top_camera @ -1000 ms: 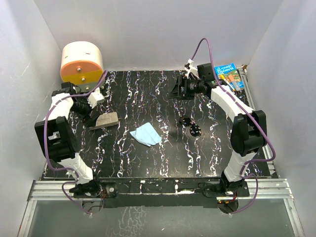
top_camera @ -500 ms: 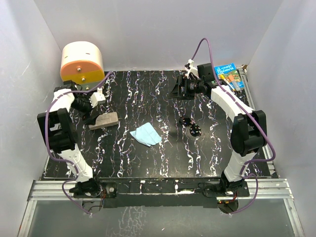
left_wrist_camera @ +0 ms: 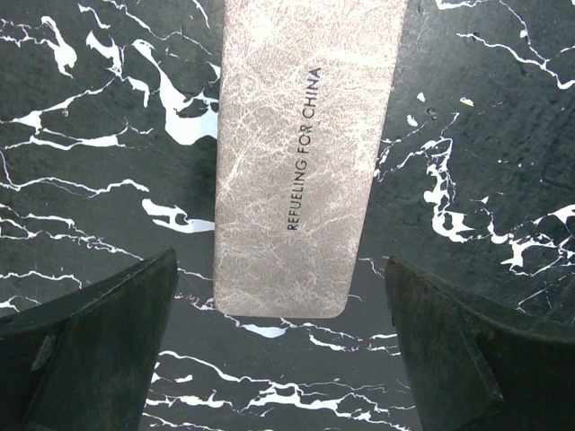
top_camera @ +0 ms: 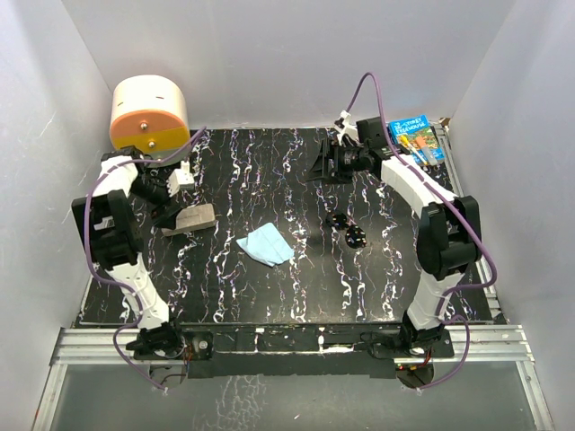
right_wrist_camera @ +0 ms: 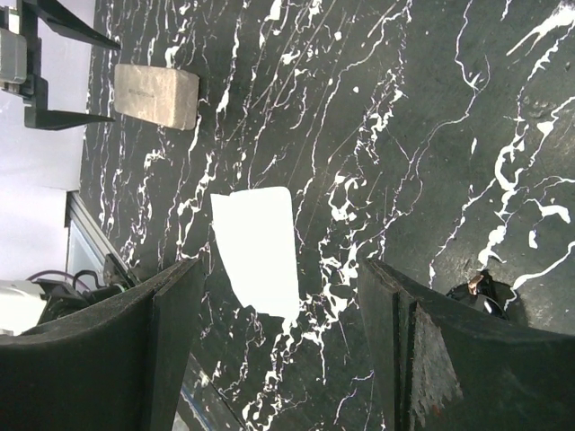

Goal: Organize the sunglasses
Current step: Pick up the sunglasses case from the center of the board, then open the sunglasses case.

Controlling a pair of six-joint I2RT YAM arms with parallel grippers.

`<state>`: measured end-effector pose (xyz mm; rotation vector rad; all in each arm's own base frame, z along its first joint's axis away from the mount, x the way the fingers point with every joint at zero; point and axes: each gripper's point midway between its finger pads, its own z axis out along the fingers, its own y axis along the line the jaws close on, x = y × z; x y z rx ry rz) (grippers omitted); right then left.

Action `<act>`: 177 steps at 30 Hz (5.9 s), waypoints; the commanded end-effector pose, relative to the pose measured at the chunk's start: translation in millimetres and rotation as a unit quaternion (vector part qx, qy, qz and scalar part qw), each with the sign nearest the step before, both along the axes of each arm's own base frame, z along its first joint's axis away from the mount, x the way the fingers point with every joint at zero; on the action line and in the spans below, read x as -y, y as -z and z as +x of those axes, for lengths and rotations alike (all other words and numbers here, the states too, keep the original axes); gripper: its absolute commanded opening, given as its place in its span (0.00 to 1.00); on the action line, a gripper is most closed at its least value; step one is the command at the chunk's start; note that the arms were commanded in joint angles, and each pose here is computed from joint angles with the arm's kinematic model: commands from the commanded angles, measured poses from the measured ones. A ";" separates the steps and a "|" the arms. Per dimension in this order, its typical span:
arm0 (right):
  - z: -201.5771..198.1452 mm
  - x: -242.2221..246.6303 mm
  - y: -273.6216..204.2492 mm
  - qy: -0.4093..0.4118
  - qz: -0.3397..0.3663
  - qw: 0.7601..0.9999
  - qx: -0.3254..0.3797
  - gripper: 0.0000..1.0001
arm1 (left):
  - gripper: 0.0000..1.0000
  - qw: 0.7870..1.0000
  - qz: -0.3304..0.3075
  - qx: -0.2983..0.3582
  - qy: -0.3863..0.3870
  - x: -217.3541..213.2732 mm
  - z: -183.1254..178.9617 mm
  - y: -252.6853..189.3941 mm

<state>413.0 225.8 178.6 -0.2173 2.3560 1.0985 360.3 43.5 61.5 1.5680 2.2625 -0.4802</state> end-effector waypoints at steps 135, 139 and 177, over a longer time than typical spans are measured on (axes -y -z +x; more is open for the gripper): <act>-78.8 -136.2 -201.9 -0.134 0.304 0.872 0.360 0.83 | 0.00 0.777 -0.598 -0.116 -0.159 214.6 -52.9 -299.2; -84.0 -139.1 -208.4 -0.151 0.330 0.862 0.355 0.83 | 0.00 0.780 -0.592 -0.118 -0.165 214.7 -53.2 -289.5; -83.9 -174.3 -195.5 -0.204 0.383 0.845 0.311 0.84 | 0.00 0.781 -0.586 -0.128 -0.171 221.5 -53.6 -283.8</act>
